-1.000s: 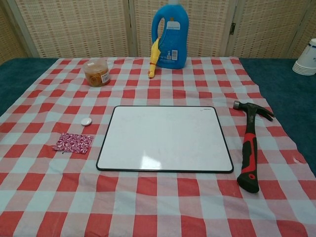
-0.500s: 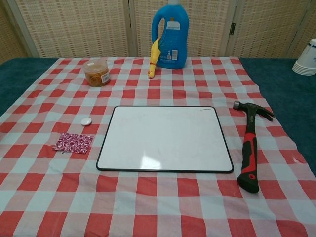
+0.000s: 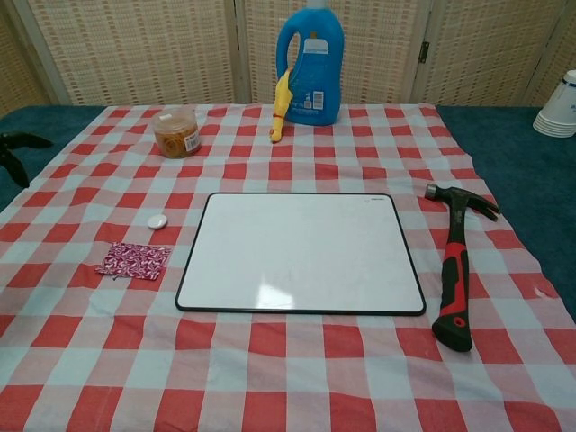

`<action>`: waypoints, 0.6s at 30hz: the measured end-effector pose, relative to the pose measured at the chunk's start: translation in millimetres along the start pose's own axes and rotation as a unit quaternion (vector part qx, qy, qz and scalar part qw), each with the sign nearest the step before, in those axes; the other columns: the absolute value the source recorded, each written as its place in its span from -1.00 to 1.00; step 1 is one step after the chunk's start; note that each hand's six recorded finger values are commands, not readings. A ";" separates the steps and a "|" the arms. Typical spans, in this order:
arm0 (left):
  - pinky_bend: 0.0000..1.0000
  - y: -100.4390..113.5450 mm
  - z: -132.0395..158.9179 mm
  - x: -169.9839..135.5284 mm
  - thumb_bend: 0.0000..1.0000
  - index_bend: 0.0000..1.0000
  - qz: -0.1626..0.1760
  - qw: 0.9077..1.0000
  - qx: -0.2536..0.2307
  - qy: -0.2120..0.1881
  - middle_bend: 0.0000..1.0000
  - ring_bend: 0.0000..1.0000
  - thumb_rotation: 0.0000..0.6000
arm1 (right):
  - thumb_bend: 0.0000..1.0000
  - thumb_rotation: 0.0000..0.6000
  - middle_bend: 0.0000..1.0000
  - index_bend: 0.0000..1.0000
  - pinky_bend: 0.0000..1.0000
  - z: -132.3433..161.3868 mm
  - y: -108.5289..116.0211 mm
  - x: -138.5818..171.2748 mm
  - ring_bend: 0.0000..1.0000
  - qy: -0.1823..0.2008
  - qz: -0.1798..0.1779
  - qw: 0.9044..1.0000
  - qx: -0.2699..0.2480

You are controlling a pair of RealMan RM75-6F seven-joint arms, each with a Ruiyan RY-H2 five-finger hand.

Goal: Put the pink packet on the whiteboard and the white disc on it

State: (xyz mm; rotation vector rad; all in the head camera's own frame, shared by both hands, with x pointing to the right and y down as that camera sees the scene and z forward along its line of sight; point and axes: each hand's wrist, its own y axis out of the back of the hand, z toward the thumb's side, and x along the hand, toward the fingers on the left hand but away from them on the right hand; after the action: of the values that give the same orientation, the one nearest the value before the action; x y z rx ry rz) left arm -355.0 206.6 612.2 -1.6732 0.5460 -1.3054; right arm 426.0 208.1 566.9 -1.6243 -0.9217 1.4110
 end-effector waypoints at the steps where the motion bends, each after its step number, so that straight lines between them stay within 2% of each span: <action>1: 0.67 2.5 9.6 4.5 -0.57 -0.84 -0.005 1.000 0.012 -0.014 0.49 0.70 1.00 | -0.96 1.00 -0.76 -0.89 -0.73 -0.1 0.1 0.0 -0.89 0.000 0.000 1.000 0.000; 4: 0.85 5.2 31.9 16.2 -0.57 -0.73 -0.025 0.998 0.023 -0.044 0.81 0.92 1.00 | -0.96 1.00 -0.76 -0.89 -0.73 0.0 -0.5 -0.2 -0.89 0.002 0.002 1.000 -0.001; 6: 0.91 4.5 40.1 22.7 -0.57 -0.67 -0.040 0.998 0.015 -0.052 0.90 0.98 1.00 | -0.96 1.00 -0.76 -0.89 -0.73 0.0 -0.6 -0.2 -0.89 0.002 0.003 1.000 -0.001; 13: 0.93 -5.9 55.8 47.3 -0.57 -0.55 -0.111 0.991 -0.063 -0.039 0.96 1.00 1.00 | -0.96 1.00 -0.76 -0.89 -0.73 0.5 1.0 1.4 -0.89 0.005 0.001 1.000 -0.003; 18: 0.94 -9.1 69.7 61.5 -0.57 -0.53 -0.132 0.986 -0.100 -0.017 0.97 1.00 1.00 | -0.96 1.00 -0.76 -0.89 -0.73 1.2 0.9 2.5 -0.89 0.008 0.003 1.000 -0.005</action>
State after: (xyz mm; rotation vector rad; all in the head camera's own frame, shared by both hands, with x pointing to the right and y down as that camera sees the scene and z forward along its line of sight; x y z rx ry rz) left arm -271.4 189.6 650.3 -1.9843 0.4580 -1.4442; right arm 425.2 210.0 565.0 -1.6446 -0.9160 1.3969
